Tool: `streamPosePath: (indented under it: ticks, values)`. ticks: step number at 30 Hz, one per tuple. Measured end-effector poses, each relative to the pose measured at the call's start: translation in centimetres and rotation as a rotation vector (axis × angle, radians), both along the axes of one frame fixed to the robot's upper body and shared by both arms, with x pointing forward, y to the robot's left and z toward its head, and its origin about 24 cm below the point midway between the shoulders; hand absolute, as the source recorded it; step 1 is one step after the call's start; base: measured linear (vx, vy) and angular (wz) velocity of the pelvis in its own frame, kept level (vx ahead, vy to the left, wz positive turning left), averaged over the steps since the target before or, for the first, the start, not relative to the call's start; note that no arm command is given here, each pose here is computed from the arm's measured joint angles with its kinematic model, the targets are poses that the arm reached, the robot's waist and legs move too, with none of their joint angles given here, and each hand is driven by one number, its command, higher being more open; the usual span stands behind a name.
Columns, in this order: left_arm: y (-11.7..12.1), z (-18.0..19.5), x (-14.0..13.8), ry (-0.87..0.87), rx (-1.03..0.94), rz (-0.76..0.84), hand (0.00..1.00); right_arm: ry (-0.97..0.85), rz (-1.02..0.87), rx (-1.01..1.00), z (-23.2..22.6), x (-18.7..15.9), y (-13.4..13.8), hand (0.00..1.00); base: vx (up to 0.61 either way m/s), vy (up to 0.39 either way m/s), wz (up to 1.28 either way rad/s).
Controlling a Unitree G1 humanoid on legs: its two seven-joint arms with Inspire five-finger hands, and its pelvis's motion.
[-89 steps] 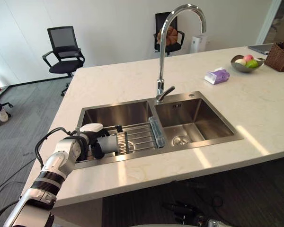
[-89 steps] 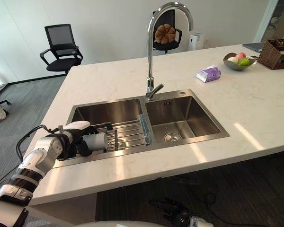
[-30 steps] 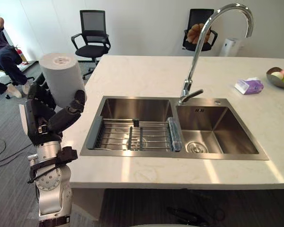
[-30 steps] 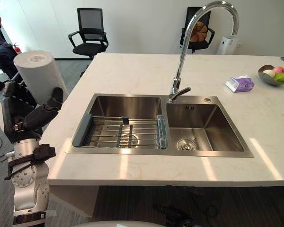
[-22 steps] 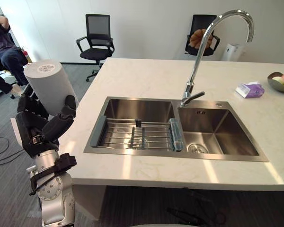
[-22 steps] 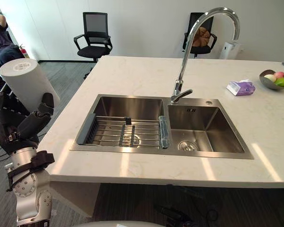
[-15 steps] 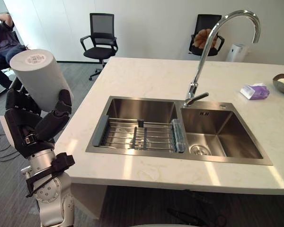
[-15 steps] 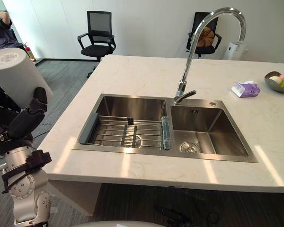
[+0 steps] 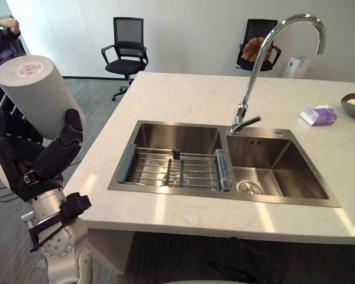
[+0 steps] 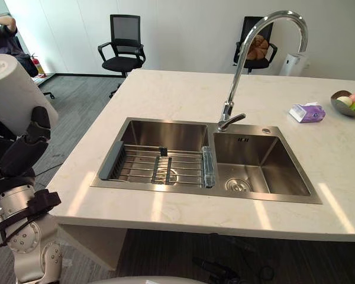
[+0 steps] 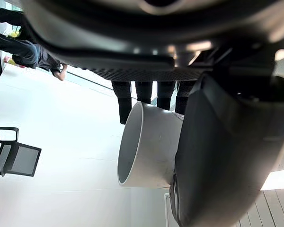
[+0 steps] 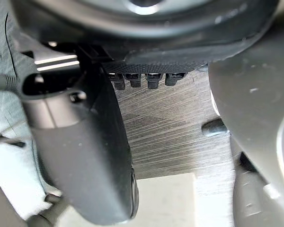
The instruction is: Walk over to the sink, pick up the cup, carry it to the dishwasher, place the cup inside the dishwasher, then close the dishwasher door
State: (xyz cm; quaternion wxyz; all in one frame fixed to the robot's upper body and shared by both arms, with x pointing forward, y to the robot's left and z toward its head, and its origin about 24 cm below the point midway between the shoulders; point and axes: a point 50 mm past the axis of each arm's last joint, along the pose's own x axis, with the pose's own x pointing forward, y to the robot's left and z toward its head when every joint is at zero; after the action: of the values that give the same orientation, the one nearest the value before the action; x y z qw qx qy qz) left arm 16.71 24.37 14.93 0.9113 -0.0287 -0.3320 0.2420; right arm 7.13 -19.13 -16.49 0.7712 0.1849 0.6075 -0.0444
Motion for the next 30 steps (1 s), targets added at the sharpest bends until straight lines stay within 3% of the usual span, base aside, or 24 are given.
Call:
streamPosePath:
  ticks: [4, 9, 13, 16, 22, 28, 30]
  values:
    - [-0.7, -0.2, -0.6, 0.01, -0.009, -0.014, 0.0, -0.006, 0.122, -0.029, 0.4, 1.2, -0.8, 1.0, -0.15, -0.008, 1.09]
    - [-0.8, -1.1, -0.8, 0.029, -0.073, 0.027, 0.0, 0.011, 0.081, -0.042, 0.4, 1.7, -2.1, 1.0, -0.15, -0.001, 1.31]
    - [-1.9, -0.8, 0.2, -0.012, -0.072, -0.047, 0.0, 0.029, 0.002, -0.158, 1.3, 0.0, -6.9, 1.0, -0.03, 0.098, 1.76]
    - [-2.0, 0.7, 2.0, -0.154, -0.078, -0.063, 0.0, 0.076, -0.031, -0.134, 1.0, -1.0, -6.6, 1.0, -0.17, 0.005, 2.13]
    - [-4.1, -0.4, 2.5, -0.09, -0.069, -0.186, 0.0, 0.14, -0.071, -0.175, 1.0, -1.6, -7.4, 1.0, -0.12, 0.279, 1.37]
    - [-3.3, 0.3, 2.2, -0.113, -0.053, -0.181, 0.0, 0.176, -0.078, -0.239, 1.1, -2.8, -8.0, 1.0, -0.05, 0.387, 1.22]
    - [-4.1, -0.2, 2.6, -0.103, -0.078, -0.229, 0.0, 0.138, -0.124, -0.226, 1.1, -3.2, -7.6, 1.0, 0.05, 0.241, 1.95]
